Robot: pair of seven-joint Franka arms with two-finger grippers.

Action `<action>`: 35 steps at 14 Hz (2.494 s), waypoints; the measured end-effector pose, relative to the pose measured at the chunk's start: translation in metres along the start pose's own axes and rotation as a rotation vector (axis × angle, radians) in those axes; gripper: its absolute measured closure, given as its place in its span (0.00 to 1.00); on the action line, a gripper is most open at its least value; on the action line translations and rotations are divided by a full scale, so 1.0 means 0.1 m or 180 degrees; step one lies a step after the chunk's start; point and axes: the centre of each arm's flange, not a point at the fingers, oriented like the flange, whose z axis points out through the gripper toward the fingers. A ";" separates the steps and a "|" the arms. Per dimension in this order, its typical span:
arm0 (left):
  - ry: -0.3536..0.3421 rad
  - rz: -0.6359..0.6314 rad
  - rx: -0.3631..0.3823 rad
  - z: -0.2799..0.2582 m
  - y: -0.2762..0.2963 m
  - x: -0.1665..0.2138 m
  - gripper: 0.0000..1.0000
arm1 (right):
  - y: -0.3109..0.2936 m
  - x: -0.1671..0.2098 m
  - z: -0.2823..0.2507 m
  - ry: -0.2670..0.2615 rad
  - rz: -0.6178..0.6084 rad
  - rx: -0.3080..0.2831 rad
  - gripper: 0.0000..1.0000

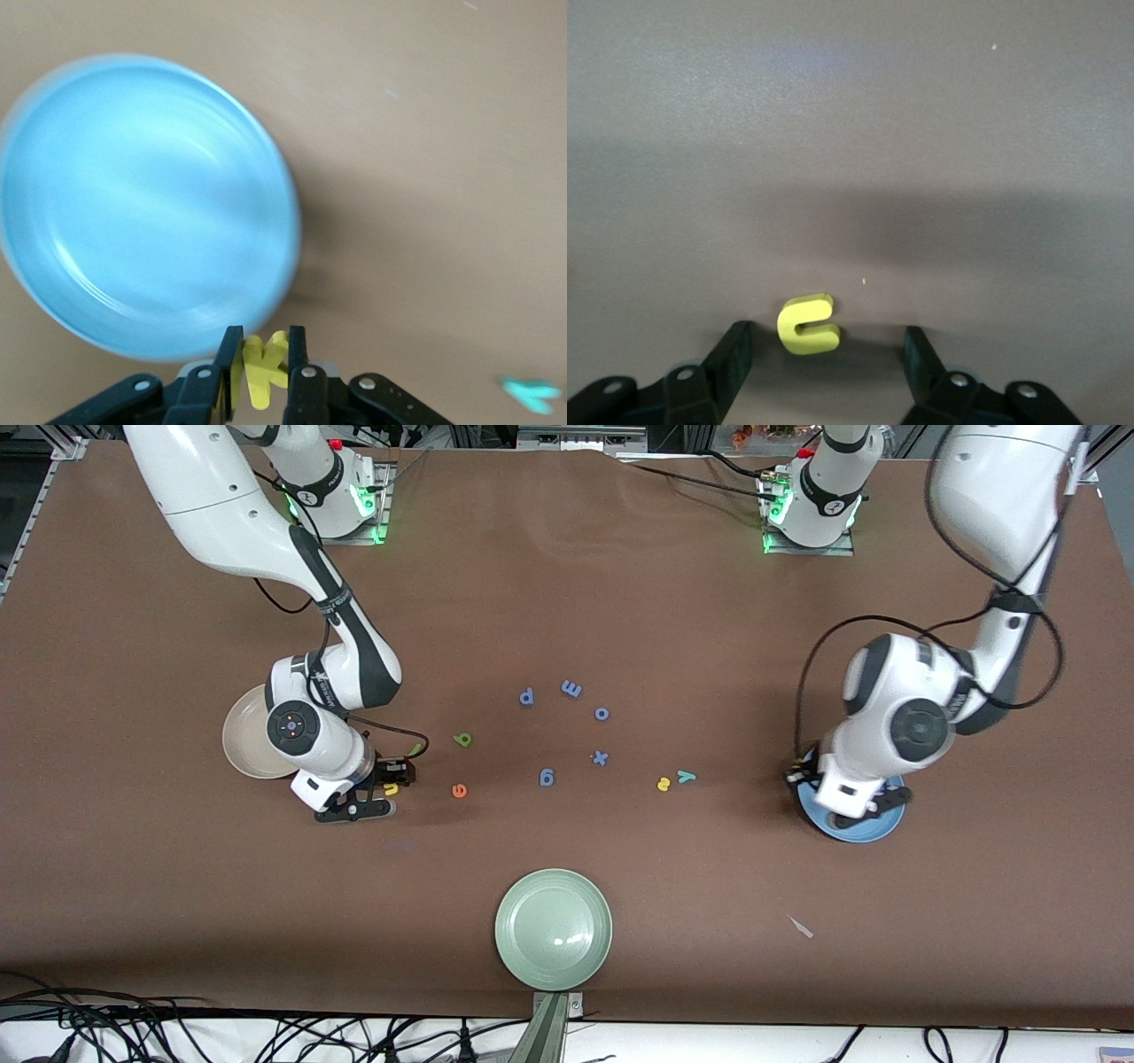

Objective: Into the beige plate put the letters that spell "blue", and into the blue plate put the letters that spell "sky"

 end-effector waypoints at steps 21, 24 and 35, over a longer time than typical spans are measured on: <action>-0.0343 0.1359 -0.0198 -0.14 1.08 -0.73 0.00 | -0.09 0.03 -0.10 0.0070 -0.0015 0.0015 0.72; -0.0327 0.1695 -0.0231 0.11 1.58 -1.09 0.00 | -0.06 0.09 -0.21 -0.0017 -0.0002 -0.0006 0.72; 0.0249 0.3111 0.0096 0.96 2.06 -1.29 0.00 | 1.57 -0.43 -0.79 -0.0308 -0.0227 -0.0302 0.72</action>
